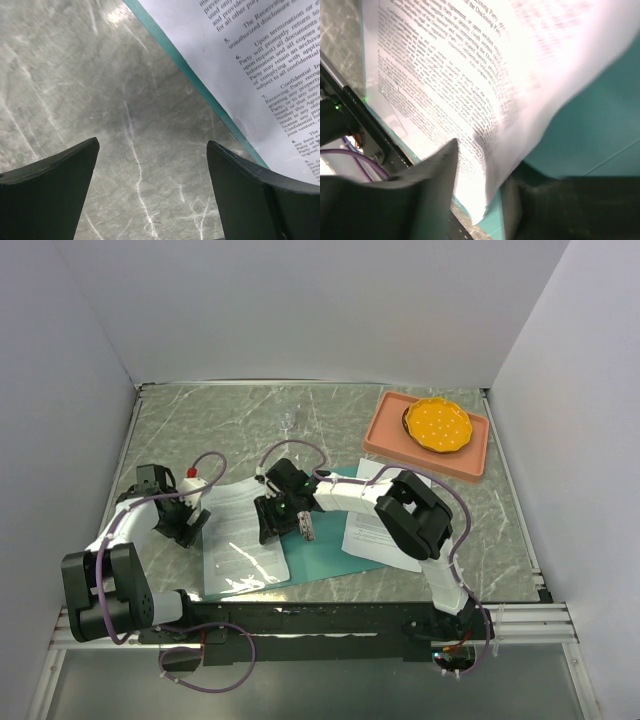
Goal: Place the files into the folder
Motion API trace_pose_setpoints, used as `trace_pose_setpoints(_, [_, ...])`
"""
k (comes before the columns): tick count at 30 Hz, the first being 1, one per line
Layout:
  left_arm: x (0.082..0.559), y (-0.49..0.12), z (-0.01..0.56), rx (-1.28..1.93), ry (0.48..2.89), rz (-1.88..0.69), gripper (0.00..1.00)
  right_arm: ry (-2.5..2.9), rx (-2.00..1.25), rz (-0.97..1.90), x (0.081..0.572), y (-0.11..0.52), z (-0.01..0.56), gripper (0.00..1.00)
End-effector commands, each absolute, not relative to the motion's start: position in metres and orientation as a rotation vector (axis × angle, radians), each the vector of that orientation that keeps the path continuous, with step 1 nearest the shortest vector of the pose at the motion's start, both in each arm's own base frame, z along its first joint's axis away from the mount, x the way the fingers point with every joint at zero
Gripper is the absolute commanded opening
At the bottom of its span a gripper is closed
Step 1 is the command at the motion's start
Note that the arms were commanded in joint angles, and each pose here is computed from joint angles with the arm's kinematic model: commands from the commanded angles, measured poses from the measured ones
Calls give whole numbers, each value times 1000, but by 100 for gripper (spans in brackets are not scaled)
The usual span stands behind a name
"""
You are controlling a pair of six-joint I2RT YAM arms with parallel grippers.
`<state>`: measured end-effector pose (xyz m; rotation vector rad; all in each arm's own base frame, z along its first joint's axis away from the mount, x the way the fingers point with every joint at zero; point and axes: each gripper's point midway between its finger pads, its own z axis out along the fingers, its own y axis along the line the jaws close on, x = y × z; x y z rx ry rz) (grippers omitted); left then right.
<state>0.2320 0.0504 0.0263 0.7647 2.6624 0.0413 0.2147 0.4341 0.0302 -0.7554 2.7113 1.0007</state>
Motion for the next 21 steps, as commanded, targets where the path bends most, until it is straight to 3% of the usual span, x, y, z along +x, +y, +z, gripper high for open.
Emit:
trace_pose_setpoints(1, [253, 51, 50, 742, 2584, 59, 96, 2639, -755, 973, 222, 435, 60, 54])
trace_pose_setpoints(13, [258, 39, 87, 758, 2538, -19, 96, 2638, -730, 712, 241, 391, 94, 56])
trace_pose_setpoints(21, [255, 35, 94, 759, 2518, -31, 96, 2680, -605, 508, 260, 345, 83, 50])
